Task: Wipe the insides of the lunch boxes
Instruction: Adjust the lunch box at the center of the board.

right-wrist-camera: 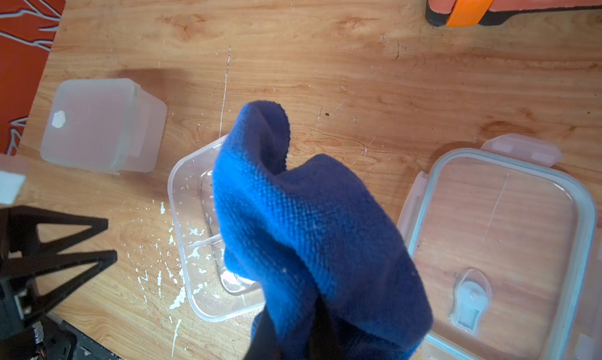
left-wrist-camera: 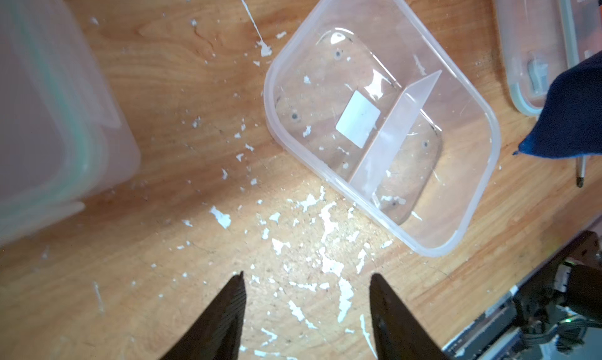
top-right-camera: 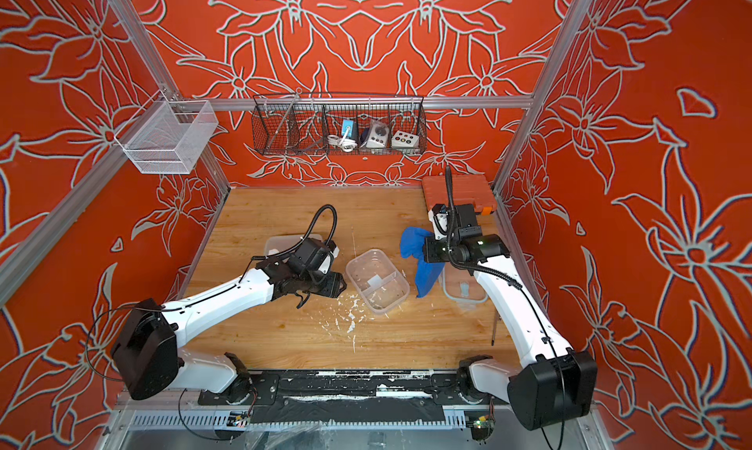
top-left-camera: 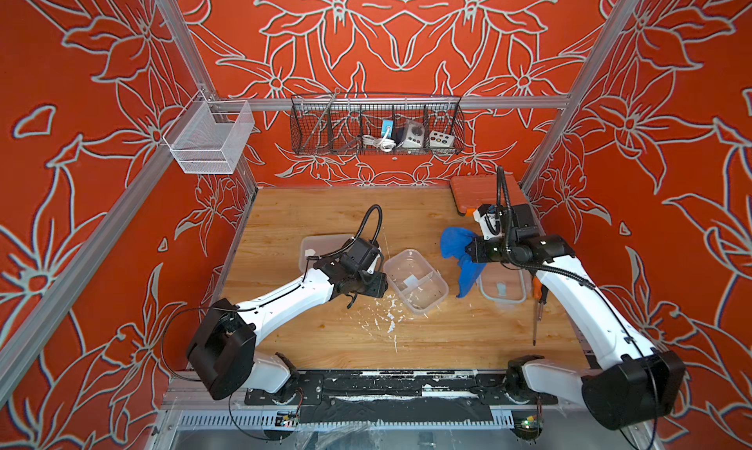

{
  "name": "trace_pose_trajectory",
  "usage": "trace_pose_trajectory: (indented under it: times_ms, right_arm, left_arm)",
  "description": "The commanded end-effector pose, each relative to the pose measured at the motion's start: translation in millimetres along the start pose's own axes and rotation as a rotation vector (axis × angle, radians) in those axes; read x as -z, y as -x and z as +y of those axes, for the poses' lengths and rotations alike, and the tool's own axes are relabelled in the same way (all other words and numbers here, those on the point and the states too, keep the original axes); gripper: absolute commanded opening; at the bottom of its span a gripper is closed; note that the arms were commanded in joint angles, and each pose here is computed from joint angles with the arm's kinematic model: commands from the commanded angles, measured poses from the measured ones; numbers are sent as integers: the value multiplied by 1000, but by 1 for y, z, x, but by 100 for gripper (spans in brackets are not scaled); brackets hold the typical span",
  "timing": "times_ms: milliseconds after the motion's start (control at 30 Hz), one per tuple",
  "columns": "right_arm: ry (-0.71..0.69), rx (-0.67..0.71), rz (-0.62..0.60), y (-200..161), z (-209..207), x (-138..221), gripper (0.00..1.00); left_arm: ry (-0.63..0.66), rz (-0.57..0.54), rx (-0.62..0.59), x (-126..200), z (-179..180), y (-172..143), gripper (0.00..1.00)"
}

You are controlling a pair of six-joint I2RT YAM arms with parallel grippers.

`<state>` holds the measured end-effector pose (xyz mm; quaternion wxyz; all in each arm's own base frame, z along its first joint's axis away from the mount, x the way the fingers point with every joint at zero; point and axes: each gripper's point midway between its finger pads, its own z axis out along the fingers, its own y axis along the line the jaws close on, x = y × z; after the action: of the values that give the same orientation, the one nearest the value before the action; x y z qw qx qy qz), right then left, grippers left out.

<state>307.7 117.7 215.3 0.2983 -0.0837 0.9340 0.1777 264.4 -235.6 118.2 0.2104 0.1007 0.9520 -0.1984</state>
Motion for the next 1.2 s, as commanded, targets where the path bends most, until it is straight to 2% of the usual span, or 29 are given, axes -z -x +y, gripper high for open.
trace_pose_trajectory:
  times_ms: [0, 167, 367, 833, 1033, 1167]
  right_arm:
    - [30, -21, -40, 5, 4, 0, 0]
    - [39, -31, -47, 2, 4, -3, 0]
    - [38, -28, -70, 2, 4, 2, 0]
    - [-1, 13, -100, -17, 0, 29, 0]
    - [-19, 14, -105, -22, -4, 35, 0]
    - [-26, 12, -109, -23, -5, 37, 0]
  left_arm:
    - [-75, -11, 73, 10, -27, -5, 60]
    - [-141, -18, 111, 7, -53, -17, 60]
    - [-116, 56, 70, -22, -71, -32, 60]
    - [0, 101, 18, -69, -69, -24, 51]
    - [134, 168, -37, -85, -45, -36, 45]
    - [155, 158, -60, -90, -41, -34, 31]
